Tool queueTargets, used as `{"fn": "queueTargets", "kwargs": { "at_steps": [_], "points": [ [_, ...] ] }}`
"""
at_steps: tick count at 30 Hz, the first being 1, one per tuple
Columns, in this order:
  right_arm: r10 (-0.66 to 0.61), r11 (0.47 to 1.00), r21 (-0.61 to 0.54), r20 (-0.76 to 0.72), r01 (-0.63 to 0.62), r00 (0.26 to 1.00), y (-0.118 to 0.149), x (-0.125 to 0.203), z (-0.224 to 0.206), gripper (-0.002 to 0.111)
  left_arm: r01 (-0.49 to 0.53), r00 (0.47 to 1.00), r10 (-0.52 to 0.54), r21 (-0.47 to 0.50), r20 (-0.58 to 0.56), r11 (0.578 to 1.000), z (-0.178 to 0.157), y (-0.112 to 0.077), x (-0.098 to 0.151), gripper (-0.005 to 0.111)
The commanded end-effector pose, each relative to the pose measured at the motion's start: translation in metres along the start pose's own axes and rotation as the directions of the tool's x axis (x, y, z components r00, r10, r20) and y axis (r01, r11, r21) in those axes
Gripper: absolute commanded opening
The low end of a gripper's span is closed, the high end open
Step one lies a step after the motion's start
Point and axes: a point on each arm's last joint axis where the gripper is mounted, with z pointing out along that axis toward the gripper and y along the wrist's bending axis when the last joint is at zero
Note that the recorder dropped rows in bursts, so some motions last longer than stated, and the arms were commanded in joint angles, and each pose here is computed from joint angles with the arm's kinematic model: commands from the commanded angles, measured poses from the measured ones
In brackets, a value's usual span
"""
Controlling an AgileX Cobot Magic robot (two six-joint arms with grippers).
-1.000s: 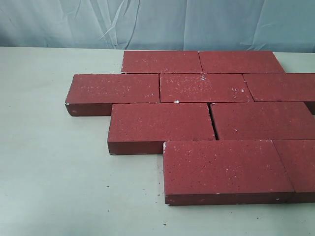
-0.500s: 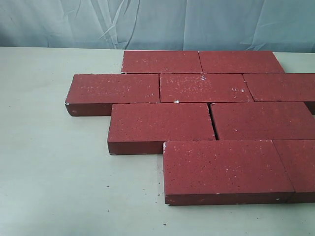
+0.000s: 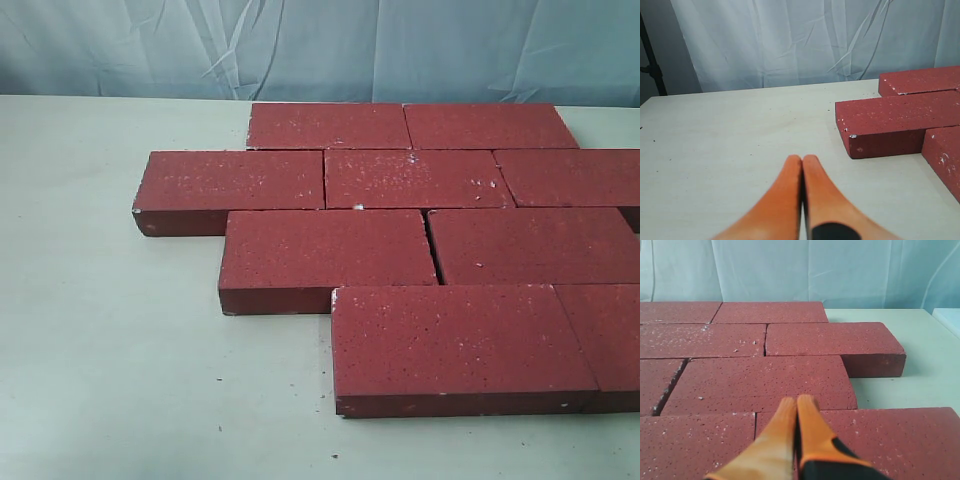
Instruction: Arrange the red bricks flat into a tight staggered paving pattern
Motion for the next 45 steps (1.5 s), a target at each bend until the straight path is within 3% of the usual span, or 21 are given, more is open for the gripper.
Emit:
{"fn": "queueTargets", "kwargs": {
  "at_steps": [1, 45],
  "points": [
    [-0.007, 1.0, 0.007, 0.005, 0.007, 1.0, -0.0005, 0.0004, -0.0004, -0.001, 0.004, 1.0, -0.004, 0.003, 0.006, 1.0, -0.0001, -0.0002, 0.0007, 0.0],
    [0.019, 1.0, -0.002, 0.005, -0.019, 1.0, 0.0003, 0.0004, -0.0004, -0.001, 0.004, 1.0, -0.004, 0.003, 0.006, 1.0, -0.0001, -0.0002, 0.0007, 0.0]
  ]
}}
